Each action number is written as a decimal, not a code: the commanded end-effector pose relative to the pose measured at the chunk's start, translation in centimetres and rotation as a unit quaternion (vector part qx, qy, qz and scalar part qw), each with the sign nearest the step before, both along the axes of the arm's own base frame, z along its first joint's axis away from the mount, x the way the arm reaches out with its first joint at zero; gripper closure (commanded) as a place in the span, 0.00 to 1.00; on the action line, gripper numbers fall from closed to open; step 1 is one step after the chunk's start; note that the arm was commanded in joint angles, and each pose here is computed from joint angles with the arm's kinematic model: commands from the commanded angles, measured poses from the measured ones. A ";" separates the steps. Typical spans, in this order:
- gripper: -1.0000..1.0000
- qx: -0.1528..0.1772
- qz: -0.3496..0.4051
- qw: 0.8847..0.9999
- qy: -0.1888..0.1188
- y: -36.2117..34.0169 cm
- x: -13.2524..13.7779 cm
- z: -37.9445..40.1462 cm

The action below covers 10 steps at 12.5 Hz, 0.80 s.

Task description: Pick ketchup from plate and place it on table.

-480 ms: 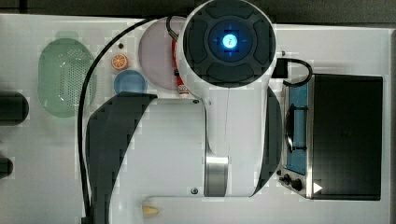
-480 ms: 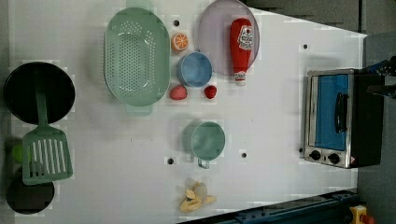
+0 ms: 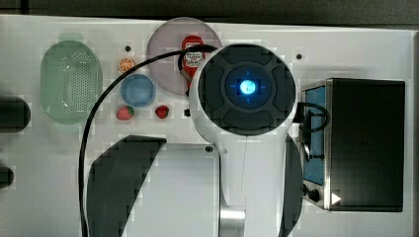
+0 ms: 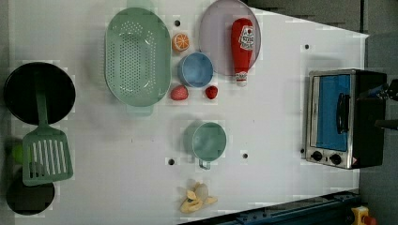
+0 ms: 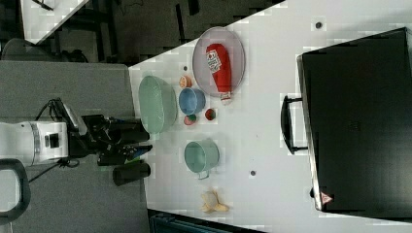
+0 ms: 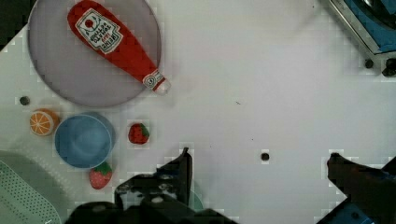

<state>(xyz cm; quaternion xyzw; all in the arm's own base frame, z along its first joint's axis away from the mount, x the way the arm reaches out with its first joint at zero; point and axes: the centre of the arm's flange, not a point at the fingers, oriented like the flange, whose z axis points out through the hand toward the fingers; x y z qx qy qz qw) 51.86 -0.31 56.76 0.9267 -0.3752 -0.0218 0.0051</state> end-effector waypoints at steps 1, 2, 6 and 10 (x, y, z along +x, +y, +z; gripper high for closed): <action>0.00 0.005 -0.015 1.000 0.017 0.3 2.3 -3.6; 0.00 0.007 -0.008 1.000 0.020 0.9 3.1 -5.0; 0.00 0.018 0.077 0.997 0.026 3.0 6.3 -11.2; 0.00 0.033 0.215 0.976 0.021 3.4 9.1 -17.9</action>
